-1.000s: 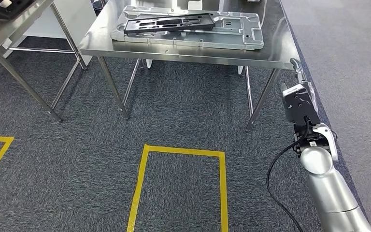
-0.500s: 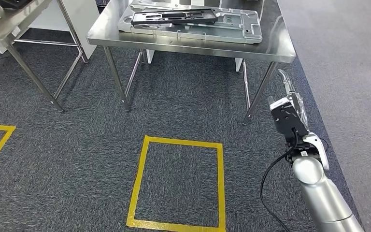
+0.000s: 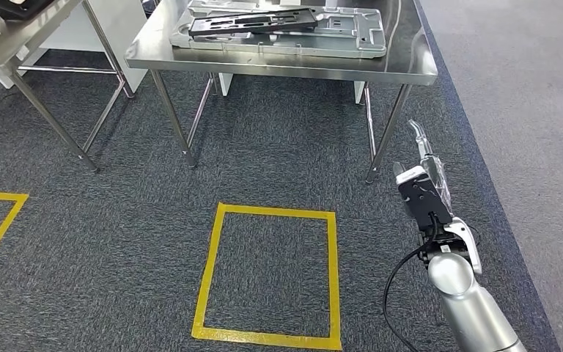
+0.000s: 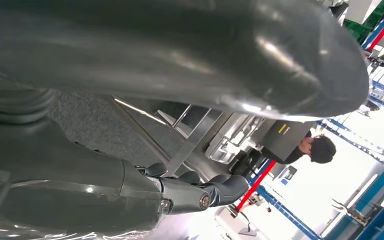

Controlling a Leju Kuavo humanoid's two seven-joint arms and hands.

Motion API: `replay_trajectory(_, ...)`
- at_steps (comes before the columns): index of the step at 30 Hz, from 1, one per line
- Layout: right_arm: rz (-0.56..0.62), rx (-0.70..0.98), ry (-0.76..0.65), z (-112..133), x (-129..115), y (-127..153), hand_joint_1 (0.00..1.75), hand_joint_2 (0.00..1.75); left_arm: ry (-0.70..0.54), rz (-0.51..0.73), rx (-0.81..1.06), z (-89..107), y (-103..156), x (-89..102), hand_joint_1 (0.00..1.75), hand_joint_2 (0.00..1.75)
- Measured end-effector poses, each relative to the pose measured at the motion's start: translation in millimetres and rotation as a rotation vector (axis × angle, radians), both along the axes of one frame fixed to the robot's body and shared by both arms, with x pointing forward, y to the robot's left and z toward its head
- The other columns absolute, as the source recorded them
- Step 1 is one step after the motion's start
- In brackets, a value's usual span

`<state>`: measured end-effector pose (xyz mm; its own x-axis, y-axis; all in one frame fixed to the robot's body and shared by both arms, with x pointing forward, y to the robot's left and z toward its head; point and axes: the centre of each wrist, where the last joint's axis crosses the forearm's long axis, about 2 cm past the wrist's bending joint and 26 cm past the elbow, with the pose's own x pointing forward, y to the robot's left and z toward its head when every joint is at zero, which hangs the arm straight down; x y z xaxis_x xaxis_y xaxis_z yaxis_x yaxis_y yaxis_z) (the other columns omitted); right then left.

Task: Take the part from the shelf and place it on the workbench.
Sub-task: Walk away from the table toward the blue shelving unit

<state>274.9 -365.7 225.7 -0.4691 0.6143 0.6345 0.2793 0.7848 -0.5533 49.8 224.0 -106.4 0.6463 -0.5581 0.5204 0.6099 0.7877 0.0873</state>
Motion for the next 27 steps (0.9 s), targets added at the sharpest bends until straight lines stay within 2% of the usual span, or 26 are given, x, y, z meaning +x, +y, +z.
replay_trajectory(27, -0.013, -0.04, 0.013, -7.8, -5.6, 4.9, 0.0, 0.0, 0.006, -0.013, 0.009, -0.4, 0.9, -2.1, 0.0, 0.0)
